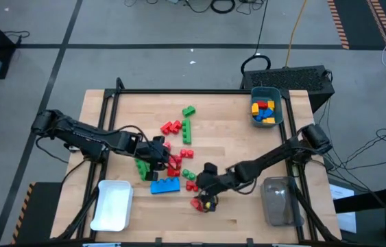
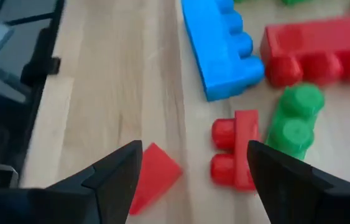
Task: Sort blocks by size
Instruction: Put the one stud red game piece into the blue bin
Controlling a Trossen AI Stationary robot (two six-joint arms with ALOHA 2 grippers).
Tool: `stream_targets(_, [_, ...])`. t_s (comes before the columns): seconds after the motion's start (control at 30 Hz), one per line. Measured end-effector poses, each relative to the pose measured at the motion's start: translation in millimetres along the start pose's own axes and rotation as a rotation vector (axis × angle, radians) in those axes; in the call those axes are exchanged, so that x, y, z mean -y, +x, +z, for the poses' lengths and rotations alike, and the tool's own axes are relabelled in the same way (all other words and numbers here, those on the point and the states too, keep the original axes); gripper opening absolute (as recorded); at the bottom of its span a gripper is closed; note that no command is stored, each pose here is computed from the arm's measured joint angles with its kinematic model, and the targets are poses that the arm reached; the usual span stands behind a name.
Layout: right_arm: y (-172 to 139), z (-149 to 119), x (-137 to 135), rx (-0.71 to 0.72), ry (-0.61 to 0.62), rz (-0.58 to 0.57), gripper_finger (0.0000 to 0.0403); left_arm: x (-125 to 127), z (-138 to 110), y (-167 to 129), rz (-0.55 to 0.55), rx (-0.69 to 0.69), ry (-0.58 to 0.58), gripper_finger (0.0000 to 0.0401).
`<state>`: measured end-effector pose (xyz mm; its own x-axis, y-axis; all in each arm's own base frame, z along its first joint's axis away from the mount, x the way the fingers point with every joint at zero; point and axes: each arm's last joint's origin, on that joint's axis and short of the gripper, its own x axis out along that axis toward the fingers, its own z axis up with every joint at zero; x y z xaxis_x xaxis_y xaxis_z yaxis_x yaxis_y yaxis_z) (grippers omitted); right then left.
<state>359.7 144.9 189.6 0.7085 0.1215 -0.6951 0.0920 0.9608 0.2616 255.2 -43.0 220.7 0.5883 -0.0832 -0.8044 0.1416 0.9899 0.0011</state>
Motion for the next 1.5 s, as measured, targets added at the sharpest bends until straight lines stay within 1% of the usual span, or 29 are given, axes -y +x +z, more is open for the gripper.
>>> stream_targets(0.13, [-0.3, 19.4, -14.1, -0.046, 0.209, -0.024, 0.0277, 3.3, -0.6, -0.1, 0.007, -0.005, 0.012, 0.0116])
stream_targets(0.27, [5.5, 27.5, -25.6, -0.098, 0.385, -0.066, 0.0277, 4.6, -1.6, -0.1, 0.007, -0.014, 0.016, 0.0116])
stream_targets(0.33, [10.6, 27.9, -29.6, -0.131, 0.448, -0.095, 0.0277, 5.1, -2.1, -0.1, 0.006, -0.020, 0.018, 0.0116])
stream_targets(0.47, [22.5, 22.5, -37.2, -0.189, 0.525, -0.147, 0.0276, 5.0, -5.5, -0.2, 0.008, -0.054, 0.019, 0.0116])
stream_targets(0.57, [31.3, 15.8, -42.3, -0.245, 0.559, -0.177, 0.0276, 5.4, -7.4, -0.3, 0.010, -0.074, 0.019, 0.0116])
stream_targets(0.7, [39.6, 13.2, -50.1, -0.274, 0.581, -0.201, 0.0276, 8.6, -7.6, -0.5, 0.004, -0.074, 0.031, 0.0116])
stream_targets(0.8, [44.6, 13.1, -53.6, -0.291, 0.582, -0.200, 0.0276, 10.9, -6.8, -0.5, 0.025, -0.063, 0.043, 0.0116])
stream_targets(0.97, [47.3, 9.4, -50.9, -0.313, 0.592, -0.251, 0.0276, 16.9, -5.7, -0.8, 0.047, -0.046, 0.061, 0.0116])
stream_targets(1.1, [53.3, 3.4, -48.2, -0.326, 0.595, -0.287, 0.0276, 22.9, -6.4, -1.2, 0.043, -0.045, 0.061, 0.0116])
stream_targets(1.2, [57.6, 2.8, -48.9, -0.317, 0.606, -0.276, 0.0276, 26.9, -7.4, -1.5, 0.035, -0.050, 0.074, 0.0116])
stream_targets(1.37, [61.1, -1.4, -48.2, -0.342, 0.608, -0.284, 0.0276, 29.8, -7.7, -1.7, 0.032, -0.049, 0.077, 0.0116])
stream_targets(1.5, [62.1, -2.9, -47.6, -0.350, 0.607, -0.288, 0.0258, 29.3, -7.7, -1.7, 0.051, -0.047, 0.061, 0.0116])
